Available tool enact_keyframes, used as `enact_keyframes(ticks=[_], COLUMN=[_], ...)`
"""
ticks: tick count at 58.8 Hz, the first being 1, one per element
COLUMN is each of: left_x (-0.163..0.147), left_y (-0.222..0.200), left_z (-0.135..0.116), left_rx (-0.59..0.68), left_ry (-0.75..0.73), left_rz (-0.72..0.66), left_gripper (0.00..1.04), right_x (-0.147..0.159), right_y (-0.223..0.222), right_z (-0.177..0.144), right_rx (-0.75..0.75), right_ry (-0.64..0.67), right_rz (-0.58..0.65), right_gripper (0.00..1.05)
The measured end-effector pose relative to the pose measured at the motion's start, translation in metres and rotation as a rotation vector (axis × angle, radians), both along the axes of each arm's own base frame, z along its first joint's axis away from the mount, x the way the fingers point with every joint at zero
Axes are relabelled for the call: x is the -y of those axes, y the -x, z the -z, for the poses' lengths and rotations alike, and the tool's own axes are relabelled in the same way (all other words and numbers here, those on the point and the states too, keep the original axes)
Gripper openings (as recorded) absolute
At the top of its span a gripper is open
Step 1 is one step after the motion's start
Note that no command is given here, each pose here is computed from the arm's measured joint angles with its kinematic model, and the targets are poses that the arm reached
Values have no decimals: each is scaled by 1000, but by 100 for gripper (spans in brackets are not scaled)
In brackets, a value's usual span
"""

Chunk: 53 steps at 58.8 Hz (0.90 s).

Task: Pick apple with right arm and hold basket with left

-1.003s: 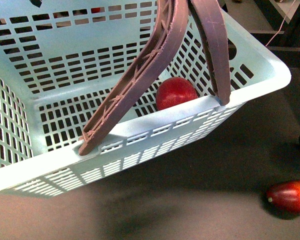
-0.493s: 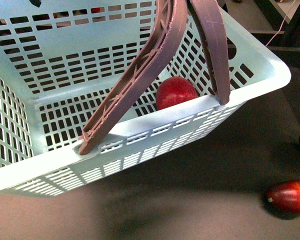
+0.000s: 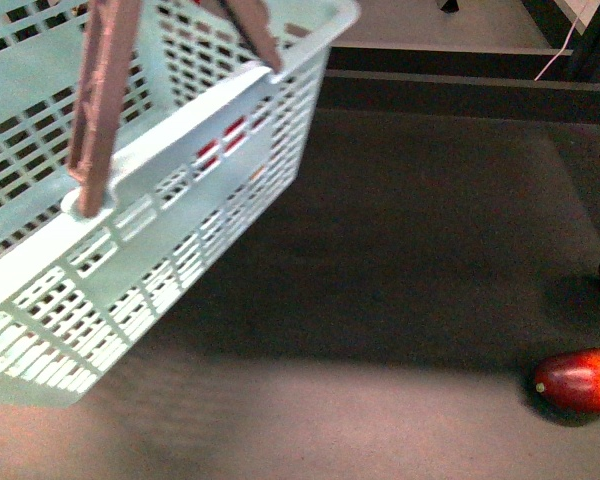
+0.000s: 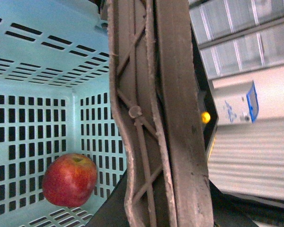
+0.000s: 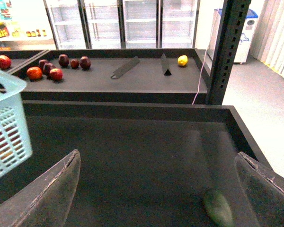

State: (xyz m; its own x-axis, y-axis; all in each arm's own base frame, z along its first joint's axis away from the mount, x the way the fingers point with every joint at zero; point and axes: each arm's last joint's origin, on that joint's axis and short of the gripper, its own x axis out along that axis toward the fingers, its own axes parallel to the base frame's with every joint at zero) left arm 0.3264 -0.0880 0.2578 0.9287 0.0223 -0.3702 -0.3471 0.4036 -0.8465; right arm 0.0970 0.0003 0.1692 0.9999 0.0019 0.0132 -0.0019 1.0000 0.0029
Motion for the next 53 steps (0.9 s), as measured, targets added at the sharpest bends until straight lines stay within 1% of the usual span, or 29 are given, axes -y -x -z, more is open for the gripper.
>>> enact_keyframes(ticks=[2, 9, 16, 21, 26, 36, 44, 53], left_x=[-13, -40, -57, -63, -66, -70, -75, -79], left_y=[-3, -15, -29, -35, -40, -42, -36, -22], left_z=[5, 22, 47, 61, 68, 75, 85, 103], left_rx=[-6, -47, -91, -113, -128, -137, -136, -159], left_ry=[18, 39, 82, 113, 129, 158, 182, 186], left_rz=[-50, -172, -252, -290, -316, -371, -443, -496], left_gripper=[16, 16, 16, 16, 16, 16, 16, 16], right_x=[0, 0, 0, 0, 0, 0, 0, 0], right_y=[0, 0, 0, 0, 0, 0, 0, 0], right_z=[0, 0, 0, 0, 0, 0, 0, 0], right_rx=[0, 0, 0, 0, 0, 0, 0, 0], right_ry=[0, 0, 0, 0, 0, 0, 0, 0], right_rz=[0, 0, 0, 0, 1, 0, 1, 0], right_gripper=[96, 96, 96, 96, 96, 96, 96, 96])
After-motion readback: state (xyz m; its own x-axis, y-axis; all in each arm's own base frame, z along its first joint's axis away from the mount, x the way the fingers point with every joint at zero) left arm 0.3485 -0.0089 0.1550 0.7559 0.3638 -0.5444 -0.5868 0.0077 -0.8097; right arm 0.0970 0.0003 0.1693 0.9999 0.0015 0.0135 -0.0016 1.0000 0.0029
